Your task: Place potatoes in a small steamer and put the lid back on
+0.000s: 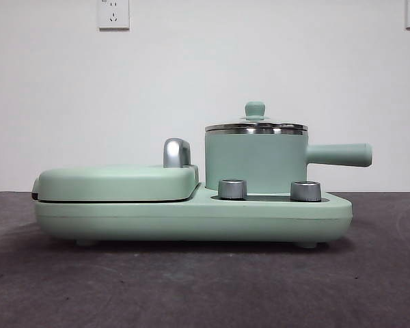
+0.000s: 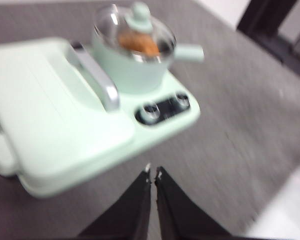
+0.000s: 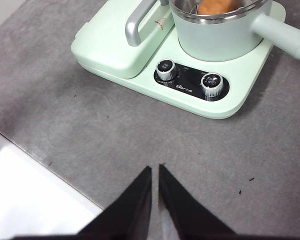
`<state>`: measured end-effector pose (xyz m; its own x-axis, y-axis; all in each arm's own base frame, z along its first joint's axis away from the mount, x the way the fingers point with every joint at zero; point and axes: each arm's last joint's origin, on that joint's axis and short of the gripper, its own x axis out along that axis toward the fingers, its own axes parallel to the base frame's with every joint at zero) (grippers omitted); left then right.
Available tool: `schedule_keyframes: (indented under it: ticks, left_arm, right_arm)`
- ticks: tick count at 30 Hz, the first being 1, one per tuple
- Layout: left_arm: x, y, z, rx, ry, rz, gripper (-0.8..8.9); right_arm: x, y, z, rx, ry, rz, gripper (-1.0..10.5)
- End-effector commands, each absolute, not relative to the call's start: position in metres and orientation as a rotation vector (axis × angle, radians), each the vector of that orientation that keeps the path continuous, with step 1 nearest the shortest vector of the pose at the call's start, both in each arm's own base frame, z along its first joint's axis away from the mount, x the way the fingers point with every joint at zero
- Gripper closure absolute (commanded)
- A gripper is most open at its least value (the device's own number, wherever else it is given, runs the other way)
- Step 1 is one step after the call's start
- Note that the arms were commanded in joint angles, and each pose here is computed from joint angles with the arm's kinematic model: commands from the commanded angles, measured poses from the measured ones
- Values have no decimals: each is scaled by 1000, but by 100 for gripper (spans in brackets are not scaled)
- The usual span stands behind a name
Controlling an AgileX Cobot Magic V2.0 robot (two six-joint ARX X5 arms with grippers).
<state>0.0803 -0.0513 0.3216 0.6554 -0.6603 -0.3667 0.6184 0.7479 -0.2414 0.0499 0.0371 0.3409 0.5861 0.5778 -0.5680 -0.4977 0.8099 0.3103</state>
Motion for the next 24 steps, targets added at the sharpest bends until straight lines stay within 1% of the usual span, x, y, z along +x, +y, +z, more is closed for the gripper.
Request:
schedule_keyframes:
  ticks: [1, 4, 7, 11, 14, 20, 22, 24]
  left_arm:
    - [82, -45, 303, -123, 349, -676, 794]
    - [81, -36, 273, -140, 244, -588, 794]
    - [82, -27, 242, -117, 177, -500, 794]
    - [87, -20, 205, -124, 146, -404, 794]
    - [89, -16, 185, -129, 163, -312, 794]
    - [91, -9, 169, -117, 162, -110, 794]
    - [92, -8, 165, -115, 149, -74, 794]
    - [94, -8, 161, -114, 150, -65, 793]
  right_arm:
    - [50, 38, 344, 116, 687, 640, 926]
    - [50, 38, 344, 116, 687, 640, 926]
    - [50, 38, 344, 117, 687, 640, 926]
    - [50, 38, 344, 117, 687, 640, 926]
    - [50, 38, 344, 117, 687, 640, 926]
    - [50, 38, 344, 117, 687, 640, 926]
    - [50, 38, 344, 117, 686, 641, 926]
    - [50, 38, 344, 117, 687, 640, 926]
